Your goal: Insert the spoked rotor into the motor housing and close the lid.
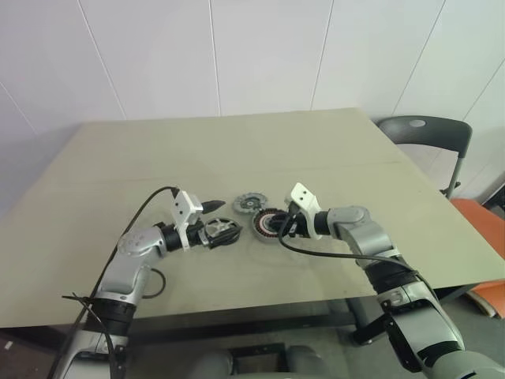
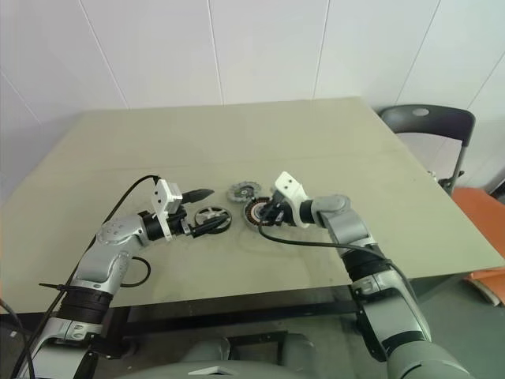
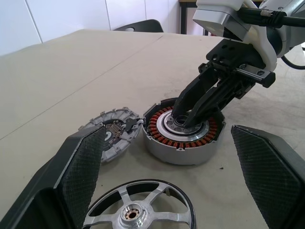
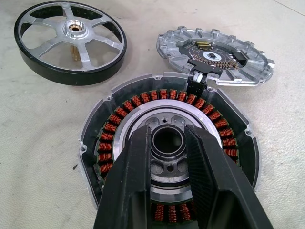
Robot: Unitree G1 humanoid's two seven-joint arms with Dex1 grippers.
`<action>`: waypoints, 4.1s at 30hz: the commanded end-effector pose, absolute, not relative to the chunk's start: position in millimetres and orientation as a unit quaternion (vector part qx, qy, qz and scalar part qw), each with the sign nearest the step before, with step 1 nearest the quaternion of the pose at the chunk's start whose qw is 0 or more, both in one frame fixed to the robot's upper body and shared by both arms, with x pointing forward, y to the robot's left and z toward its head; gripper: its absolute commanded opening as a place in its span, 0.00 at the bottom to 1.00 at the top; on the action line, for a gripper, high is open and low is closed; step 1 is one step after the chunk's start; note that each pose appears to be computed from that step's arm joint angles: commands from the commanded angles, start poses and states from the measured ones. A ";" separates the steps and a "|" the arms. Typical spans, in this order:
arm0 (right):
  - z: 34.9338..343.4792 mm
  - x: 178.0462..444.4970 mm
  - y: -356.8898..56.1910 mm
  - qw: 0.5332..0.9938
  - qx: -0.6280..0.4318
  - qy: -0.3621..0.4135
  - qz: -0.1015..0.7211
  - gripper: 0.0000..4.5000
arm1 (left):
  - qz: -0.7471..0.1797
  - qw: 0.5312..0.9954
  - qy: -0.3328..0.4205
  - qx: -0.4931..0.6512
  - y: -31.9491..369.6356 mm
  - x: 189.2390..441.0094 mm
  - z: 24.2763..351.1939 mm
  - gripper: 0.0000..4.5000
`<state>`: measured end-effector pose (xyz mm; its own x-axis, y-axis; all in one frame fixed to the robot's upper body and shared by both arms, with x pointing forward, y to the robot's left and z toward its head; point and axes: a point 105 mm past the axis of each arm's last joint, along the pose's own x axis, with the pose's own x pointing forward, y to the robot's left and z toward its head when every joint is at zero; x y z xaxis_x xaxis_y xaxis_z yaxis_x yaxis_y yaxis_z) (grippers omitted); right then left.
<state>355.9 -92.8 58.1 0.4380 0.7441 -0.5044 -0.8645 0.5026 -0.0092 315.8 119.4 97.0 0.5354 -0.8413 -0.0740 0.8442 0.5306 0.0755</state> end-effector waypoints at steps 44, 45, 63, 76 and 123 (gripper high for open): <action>74.2 382.3 -88.4 0.878 -0.080 0.150 0.448 0.01 | -0.437 0.898 -0.013 0.040 128.1 320.3 107.4 1.00; 82.9 387.3 -87.5 0.885 -0.061 0.133 0.443 0.01 | -0.428 0.903 -0.013 0.035 131.8 320.4 107.3 1.00; 146.0 390.4 -125.4 0.849 -0.134 0.079 0.505 0.01 | -0.239 0.862 0.150 -0.420 173.4 260.4 87.5 1.00; 165.7 388.6 -142.4 0.842 -0.169 0.074 0.507 0.01 | -0.190 0.815 0.216 -0.503 154.2 273.9 78.3 1.00; 155.1 387.9 -146.1 0.855 -0.157 0.082 0.487 0.01 | -0.172 0.803 0.251 -0.513 161.6 269.2 63.5 1.00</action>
<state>385.8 -146.6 136.1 0.4965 0.8014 -0.3336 -0.8665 0.4806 -0.1350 270.9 155.9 54.3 0.8038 -0.5411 -0.2473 -0.0052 0.4092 -0.9124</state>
